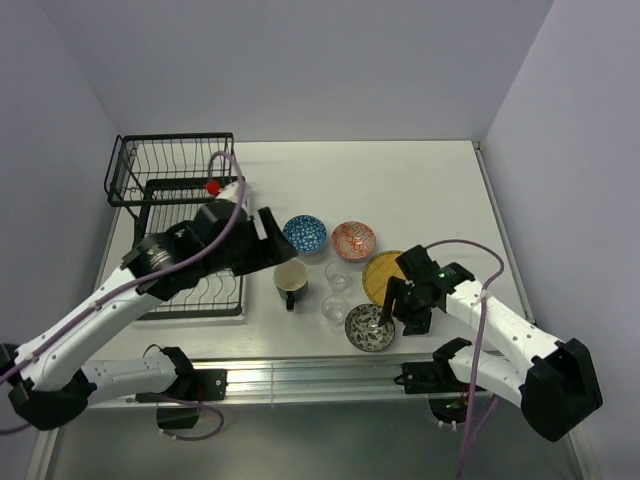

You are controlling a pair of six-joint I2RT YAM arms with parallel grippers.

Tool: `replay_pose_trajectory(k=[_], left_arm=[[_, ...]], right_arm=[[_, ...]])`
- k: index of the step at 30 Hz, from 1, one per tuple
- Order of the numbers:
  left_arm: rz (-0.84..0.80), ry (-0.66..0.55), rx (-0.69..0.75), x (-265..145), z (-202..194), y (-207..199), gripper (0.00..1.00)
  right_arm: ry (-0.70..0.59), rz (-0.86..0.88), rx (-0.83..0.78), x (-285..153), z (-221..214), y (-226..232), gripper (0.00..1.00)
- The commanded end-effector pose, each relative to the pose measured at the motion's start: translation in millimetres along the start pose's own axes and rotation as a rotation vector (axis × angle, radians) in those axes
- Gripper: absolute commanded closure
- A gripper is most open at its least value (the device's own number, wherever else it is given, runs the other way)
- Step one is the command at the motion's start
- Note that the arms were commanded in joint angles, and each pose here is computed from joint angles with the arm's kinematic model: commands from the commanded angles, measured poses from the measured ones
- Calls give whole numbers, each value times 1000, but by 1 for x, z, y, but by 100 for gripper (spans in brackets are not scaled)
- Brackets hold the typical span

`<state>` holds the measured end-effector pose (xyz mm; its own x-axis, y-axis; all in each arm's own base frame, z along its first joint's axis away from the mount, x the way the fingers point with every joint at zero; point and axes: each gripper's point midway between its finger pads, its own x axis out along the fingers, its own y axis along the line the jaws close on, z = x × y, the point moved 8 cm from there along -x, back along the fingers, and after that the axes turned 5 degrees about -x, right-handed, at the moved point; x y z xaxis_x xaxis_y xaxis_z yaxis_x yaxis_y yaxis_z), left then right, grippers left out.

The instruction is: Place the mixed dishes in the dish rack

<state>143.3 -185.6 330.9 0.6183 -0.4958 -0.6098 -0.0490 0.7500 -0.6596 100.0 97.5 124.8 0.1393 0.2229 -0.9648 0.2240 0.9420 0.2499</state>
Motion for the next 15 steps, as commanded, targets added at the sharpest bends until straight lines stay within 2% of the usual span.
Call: replay_pose_trajectory(k=[1,7,8,11,12,14,15], left_arm=[[33,-68,64,-5,-4,-21,20],[20,-47,189,-2,-36,-43,25],[13,-34,210,-2,-44,-47,26],[-2,-34,242,-1,-52,-57,36],[-5,-38,253,-1,-53,-59,47],[-49,-41,266,-1,-56,-69,55],[-73,-43,285,-2,-57,-72,53]], right_arm=[[-33,22,-22,4,2,11,29],[-19,14,-55,9,-4,18,43],[-11,4,-60,11,-4,18,48],[-20,-8,-75,10,-2,19,81],[-23,-13,-74,9,-2,19,100],[-48,-14,-83,4,-1,20,100],[-58,-19,-86,-2,1,22,100]])
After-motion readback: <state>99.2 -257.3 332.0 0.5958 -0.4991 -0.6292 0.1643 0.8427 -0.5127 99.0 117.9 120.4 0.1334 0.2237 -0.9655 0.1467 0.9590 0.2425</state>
